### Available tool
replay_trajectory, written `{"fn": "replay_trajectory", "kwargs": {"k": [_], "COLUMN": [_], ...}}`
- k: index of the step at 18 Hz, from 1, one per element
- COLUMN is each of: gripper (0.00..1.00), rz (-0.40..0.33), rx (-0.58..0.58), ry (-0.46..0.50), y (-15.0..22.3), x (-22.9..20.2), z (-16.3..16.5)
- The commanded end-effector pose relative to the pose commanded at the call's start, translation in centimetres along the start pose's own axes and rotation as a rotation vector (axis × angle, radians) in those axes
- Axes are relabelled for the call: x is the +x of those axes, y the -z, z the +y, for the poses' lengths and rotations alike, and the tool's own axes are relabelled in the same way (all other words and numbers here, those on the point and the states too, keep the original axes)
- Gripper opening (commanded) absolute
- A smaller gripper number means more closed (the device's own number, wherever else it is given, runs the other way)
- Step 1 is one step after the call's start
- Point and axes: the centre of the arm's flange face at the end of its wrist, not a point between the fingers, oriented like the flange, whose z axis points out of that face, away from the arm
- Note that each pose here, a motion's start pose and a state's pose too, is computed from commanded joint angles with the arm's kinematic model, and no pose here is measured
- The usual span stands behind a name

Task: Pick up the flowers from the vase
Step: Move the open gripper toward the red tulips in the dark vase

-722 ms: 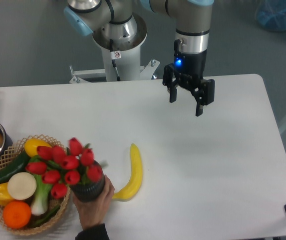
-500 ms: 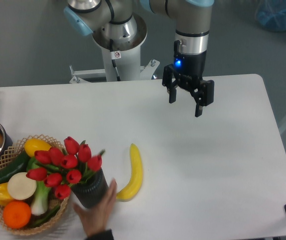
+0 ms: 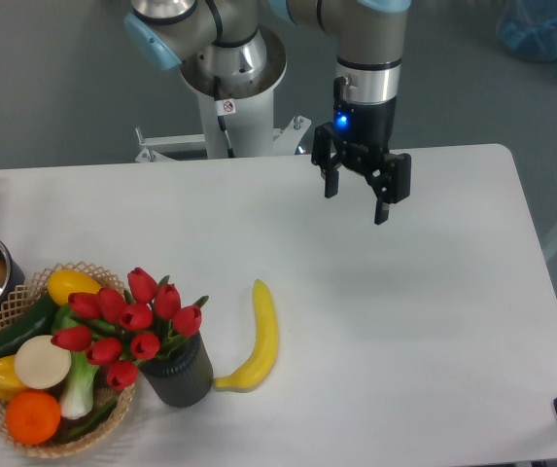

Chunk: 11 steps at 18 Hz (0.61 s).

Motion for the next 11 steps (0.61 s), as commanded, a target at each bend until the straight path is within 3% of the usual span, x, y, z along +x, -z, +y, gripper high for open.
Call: {"fn": "replay_trajectory", "kwargs": {"k": [3,7,11], "gripper": [1.0,1.0,1.0], "rz": [0.0,-0.001,-0.007], "rx": [0.017,0.03,0.036], "ry": [0.08,0.105,0.217], "y": [0.04,-0.08,0.25], "x": [-0.06,0.35,0.8], "z": [-0.05,0.34,0.09]}}
